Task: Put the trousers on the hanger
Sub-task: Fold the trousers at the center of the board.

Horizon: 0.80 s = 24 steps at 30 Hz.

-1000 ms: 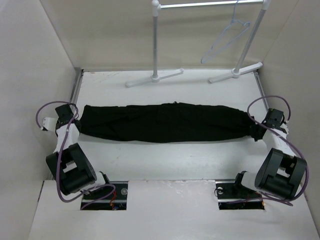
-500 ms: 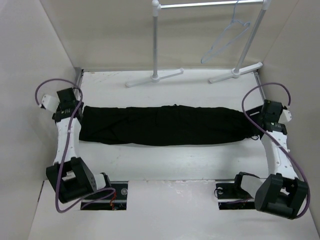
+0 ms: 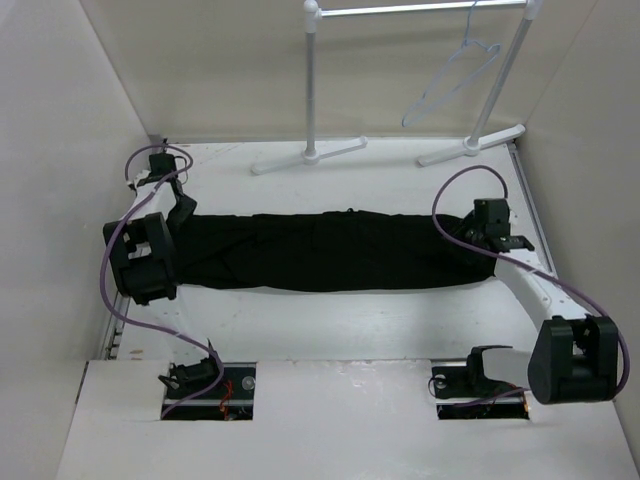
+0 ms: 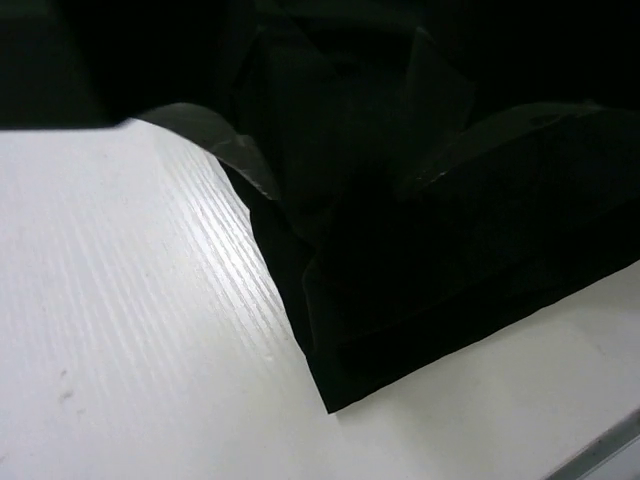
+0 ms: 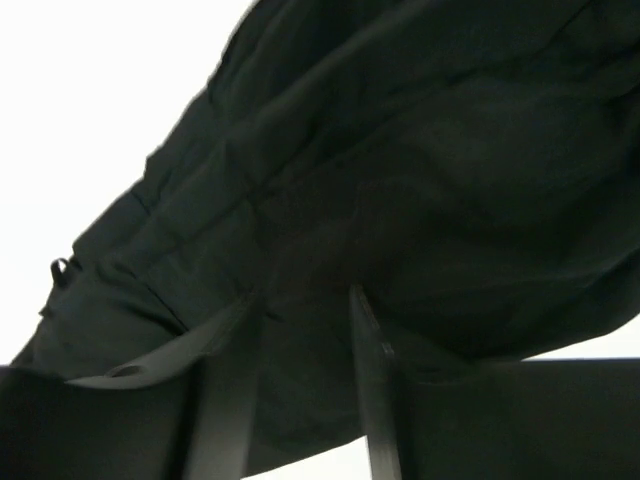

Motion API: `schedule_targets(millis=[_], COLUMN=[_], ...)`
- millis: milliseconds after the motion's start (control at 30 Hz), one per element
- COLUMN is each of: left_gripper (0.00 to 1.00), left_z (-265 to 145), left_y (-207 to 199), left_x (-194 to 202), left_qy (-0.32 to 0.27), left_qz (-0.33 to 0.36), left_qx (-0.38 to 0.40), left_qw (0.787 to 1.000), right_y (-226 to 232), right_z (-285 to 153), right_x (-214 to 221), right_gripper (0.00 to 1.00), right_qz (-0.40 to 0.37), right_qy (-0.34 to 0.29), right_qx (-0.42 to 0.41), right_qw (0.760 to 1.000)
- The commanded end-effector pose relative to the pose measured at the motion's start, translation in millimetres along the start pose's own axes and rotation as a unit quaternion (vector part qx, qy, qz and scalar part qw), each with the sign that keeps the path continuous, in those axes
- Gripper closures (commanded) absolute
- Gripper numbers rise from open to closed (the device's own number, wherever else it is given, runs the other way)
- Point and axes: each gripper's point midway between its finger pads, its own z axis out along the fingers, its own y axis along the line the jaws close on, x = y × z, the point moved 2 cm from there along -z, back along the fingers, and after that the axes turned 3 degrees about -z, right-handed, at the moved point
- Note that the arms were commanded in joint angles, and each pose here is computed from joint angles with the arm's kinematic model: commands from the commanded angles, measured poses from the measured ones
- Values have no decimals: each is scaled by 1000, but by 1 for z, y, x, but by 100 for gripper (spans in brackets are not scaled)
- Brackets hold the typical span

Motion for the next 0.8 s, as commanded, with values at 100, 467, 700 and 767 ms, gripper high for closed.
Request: schedule_targets(millis=[100,467,700,767], left_gripper=[84,95,94,89], left_z=[-3,14,26,11], left_y=[-10,-5,-26,-27], left_x=[-26,-69,-87,-82], left_qy=[-35,-79,-98,-82], left_qz=[-2,-50,-60,-71], left_qx=[-5,0,38,51], left_qw=[999,996,993,993], right_y=[-22,-80,-81,-76], right_z=[26,57,58,55], right_x=[13,-7,-15,-18], right_gripper=[50,55,51,47], right_qz=[19,95,96,93], right_qy=[5,-2,-12,-13], right_qx=[14,109,122,114], right_qw=[1000,989,988,989])
